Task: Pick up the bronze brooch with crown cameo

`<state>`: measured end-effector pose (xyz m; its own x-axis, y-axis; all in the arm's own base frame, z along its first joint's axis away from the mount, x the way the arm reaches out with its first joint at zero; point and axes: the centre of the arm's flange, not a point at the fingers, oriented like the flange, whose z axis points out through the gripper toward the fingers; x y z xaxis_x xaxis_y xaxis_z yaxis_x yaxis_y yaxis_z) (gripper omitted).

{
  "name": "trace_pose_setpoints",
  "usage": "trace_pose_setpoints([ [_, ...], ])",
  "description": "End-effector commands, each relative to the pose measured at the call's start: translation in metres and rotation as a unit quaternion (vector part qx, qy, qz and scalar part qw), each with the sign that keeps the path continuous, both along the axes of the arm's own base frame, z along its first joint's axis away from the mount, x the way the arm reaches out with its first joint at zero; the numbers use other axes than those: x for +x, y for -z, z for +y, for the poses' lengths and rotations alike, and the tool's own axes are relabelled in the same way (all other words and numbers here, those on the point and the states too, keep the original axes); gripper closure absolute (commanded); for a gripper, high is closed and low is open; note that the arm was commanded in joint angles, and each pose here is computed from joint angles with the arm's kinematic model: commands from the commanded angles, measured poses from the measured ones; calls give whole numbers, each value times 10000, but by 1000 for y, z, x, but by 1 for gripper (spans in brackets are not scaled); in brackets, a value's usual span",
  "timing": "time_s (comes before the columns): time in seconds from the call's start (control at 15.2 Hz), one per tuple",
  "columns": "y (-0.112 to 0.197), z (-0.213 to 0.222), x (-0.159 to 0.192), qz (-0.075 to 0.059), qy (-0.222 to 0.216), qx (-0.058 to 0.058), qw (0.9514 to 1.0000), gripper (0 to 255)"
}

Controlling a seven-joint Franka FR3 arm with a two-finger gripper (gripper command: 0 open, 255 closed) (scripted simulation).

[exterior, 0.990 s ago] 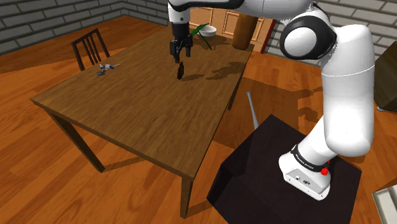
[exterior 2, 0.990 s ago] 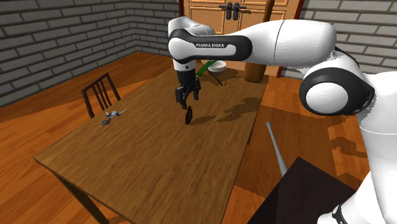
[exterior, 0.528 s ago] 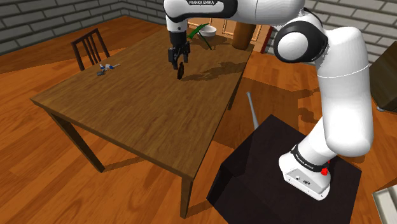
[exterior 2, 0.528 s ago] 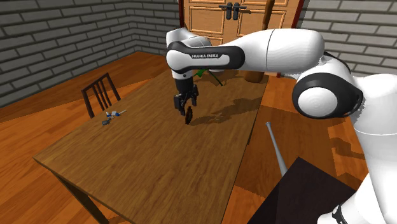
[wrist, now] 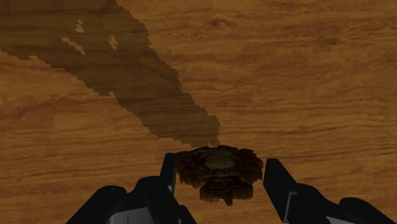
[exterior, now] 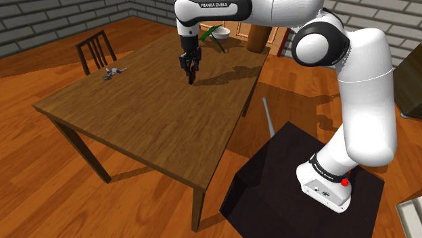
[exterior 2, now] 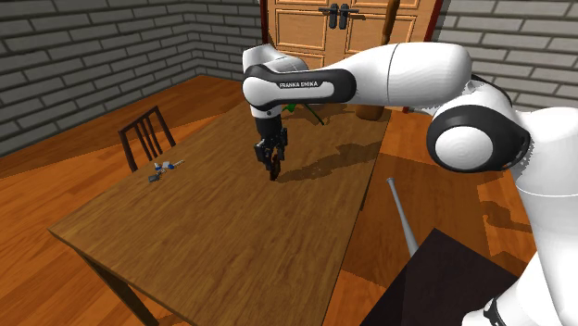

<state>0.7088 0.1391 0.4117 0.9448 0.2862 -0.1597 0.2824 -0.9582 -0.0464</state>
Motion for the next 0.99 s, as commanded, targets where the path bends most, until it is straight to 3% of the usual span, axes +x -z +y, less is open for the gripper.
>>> trace_pose_setpoints([
  [0.0,1,0,0,10,-2,0,10000,255],
  [0.26,2,0,0,10,-2,0,10000,255],
  [0.92,-51,0,0,10,-2,0,10000,255],
])
